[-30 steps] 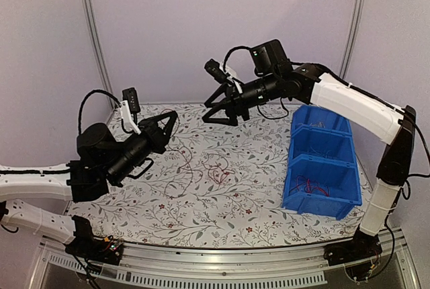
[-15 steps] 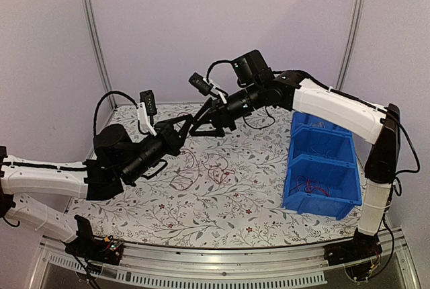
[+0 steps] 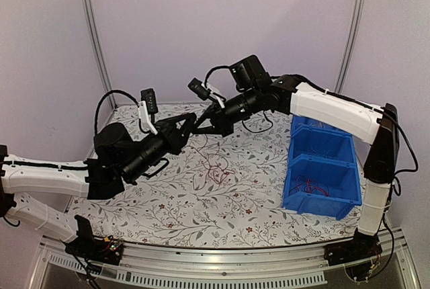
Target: Untangle the cables
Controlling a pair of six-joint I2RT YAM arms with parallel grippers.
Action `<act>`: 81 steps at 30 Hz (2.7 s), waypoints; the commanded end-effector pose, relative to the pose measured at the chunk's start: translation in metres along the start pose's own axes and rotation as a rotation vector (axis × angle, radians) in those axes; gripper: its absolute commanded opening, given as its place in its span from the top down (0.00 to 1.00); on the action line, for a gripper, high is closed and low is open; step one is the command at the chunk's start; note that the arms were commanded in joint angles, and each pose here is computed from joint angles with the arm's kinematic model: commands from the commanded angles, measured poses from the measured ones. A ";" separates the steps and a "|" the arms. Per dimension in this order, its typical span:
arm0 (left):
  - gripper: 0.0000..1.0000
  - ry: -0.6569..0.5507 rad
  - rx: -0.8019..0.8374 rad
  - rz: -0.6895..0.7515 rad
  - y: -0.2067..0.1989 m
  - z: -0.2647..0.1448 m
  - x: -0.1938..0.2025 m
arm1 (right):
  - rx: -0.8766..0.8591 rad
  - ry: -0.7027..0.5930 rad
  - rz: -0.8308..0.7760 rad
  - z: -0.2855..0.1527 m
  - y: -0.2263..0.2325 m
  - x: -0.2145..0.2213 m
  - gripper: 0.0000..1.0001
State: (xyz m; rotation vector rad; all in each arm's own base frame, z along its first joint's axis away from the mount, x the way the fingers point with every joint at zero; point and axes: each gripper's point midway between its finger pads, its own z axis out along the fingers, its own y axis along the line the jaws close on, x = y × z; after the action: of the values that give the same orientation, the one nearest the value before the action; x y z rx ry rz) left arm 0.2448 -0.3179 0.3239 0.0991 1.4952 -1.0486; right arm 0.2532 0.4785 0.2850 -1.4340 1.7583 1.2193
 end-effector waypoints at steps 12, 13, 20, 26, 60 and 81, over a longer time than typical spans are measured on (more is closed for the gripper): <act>0.41 0.085 -0.243 0.087 0.102 0.024 0.051 | 0.209 -0.054 -0.319 -0.121 0.047 -0.014 1.00; 0.41 0.104 -0.257 0.089 0.109 0.025 0.058 | 0.236 -0.073 -0.329 -0.138 0.046 -0.016 1.00; 0.42 0.214 -0.297 0.087 0.132 0.018 0.092 | 0.463 -0.133 -0.374 -0.228 0.037 -0.014 1.00; 0.43 0.234 -0.327 0.070 0.136 0.006 0.092 | 0.601 -0.095 -0.353 -0.267 0.032 0.020 1.00; 0.45 0.278 -0.346 0.012 0.141 -0.001 0.104 | 0.759 0.625 -0.010 -0.274 0.002 0.313 0.96; 0.46 0.425 -0.268 0.052 0.136 0.004 0.141 | 0.851 0.717 -0.174 -0.319 0.004 0.264 0.25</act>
State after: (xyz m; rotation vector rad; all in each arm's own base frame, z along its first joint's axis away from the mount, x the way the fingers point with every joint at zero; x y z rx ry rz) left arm 0.2948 -0.3004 0.1440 0.1211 1.9548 -0.7785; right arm 0.2025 0.0818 0.1733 -1.4461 2.1845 -0.1213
